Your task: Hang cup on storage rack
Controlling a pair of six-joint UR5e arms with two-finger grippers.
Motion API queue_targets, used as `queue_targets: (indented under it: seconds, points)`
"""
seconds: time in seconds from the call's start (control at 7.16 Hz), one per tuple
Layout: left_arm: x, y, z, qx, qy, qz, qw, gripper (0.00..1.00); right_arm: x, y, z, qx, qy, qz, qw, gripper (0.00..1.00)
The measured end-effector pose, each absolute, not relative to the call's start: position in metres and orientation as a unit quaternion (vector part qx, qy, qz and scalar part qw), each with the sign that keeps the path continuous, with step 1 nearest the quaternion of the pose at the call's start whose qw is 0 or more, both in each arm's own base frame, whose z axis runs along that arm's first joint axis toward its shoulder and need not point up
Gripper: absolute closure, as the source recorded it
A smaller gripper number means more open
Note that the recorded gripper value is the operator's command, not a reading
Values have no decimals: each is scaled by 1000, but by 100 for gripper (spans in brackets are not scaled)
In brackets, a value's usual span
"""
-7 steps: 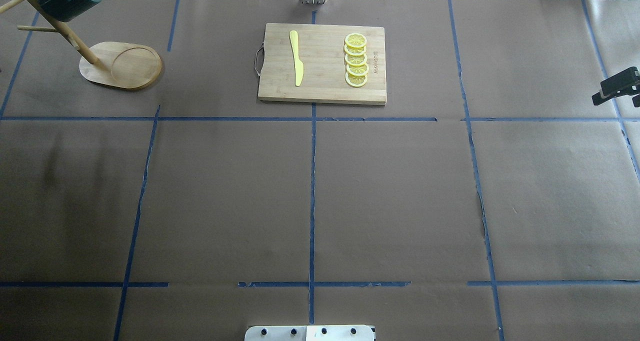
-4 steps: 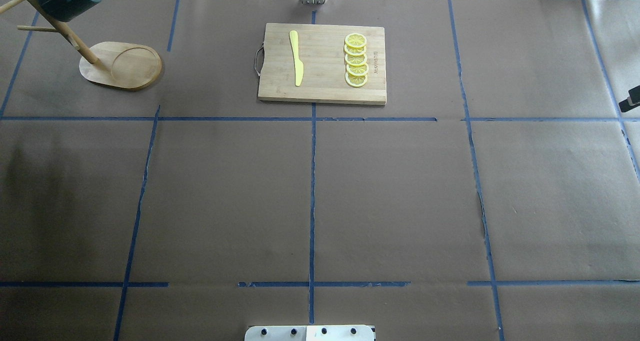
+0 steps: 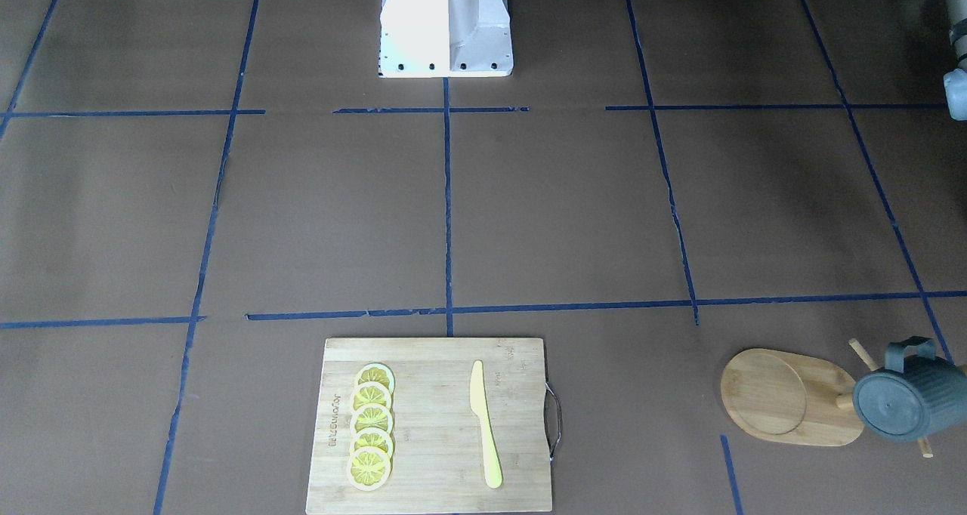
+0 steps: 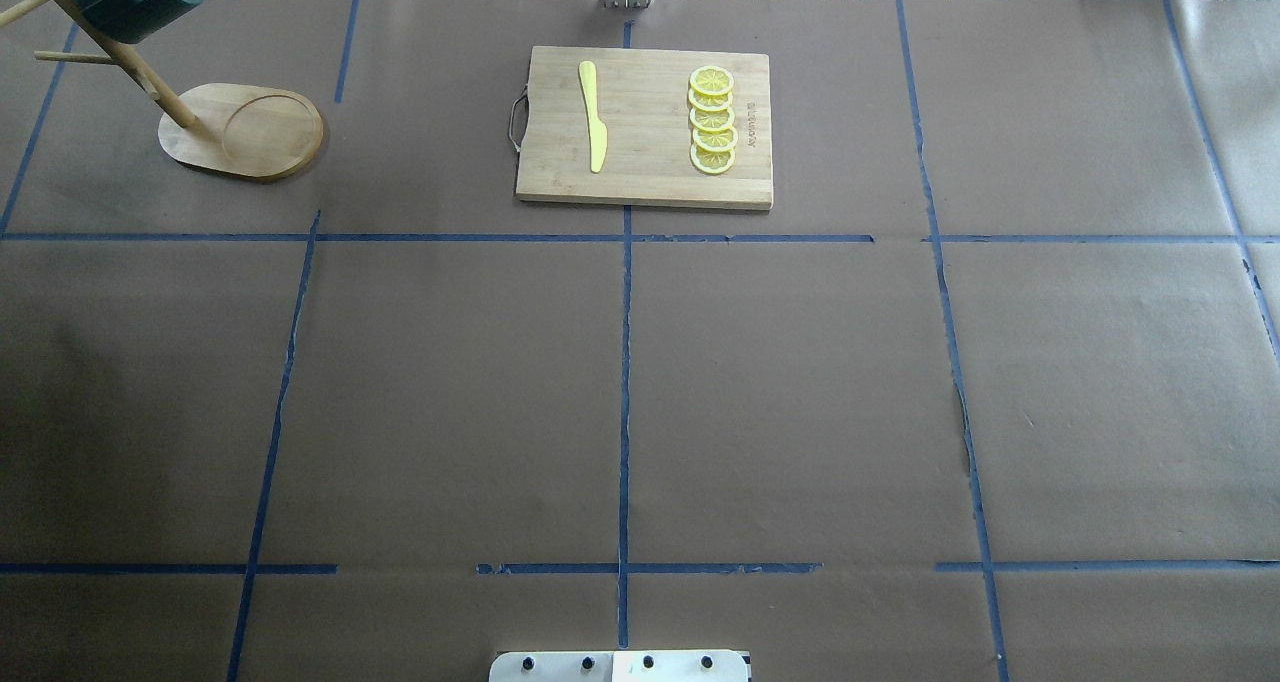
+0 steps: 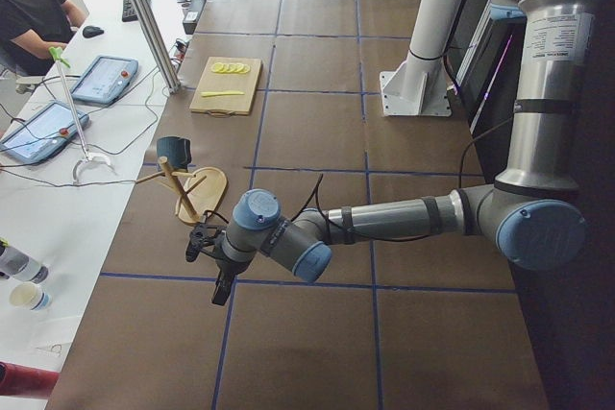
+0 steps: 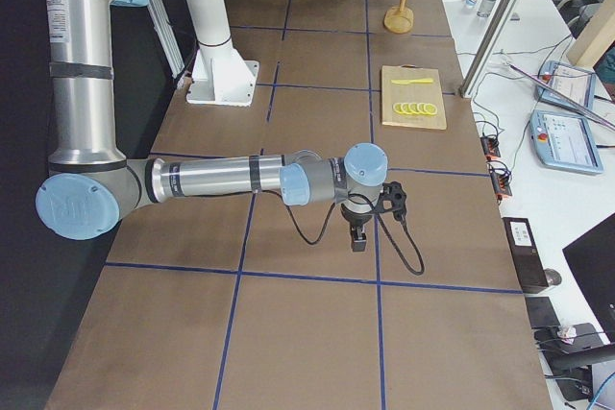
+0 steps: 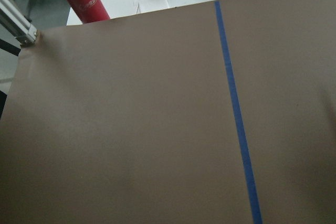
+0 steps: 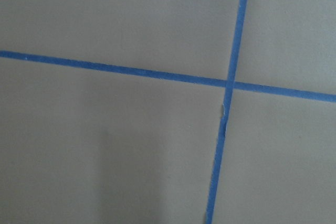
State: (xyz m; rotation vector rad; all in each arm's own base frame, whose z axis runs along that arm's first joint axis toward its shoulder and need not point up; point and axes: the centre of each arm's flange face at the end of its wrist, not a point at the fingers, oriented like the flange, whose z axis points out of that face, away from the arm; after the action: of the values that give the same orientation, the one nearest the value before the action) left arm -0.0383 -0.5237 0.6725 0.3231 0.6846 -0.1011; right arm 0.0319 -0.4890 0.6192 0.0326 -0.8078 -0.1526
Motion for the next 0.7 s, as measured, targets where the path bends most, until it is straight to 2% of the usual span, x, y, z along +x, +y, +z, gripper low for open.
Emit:
queue_targets:
  seconds: [0.42,0.7]
  points:
    - [-38,-480,650,44,423,-31,905,0,45,-469,652,-16,-393,-89,915,0]
    - [-44,-457,637,-14,422,-7,907,0,45,-470,653,-17,-395,-89,914,0]
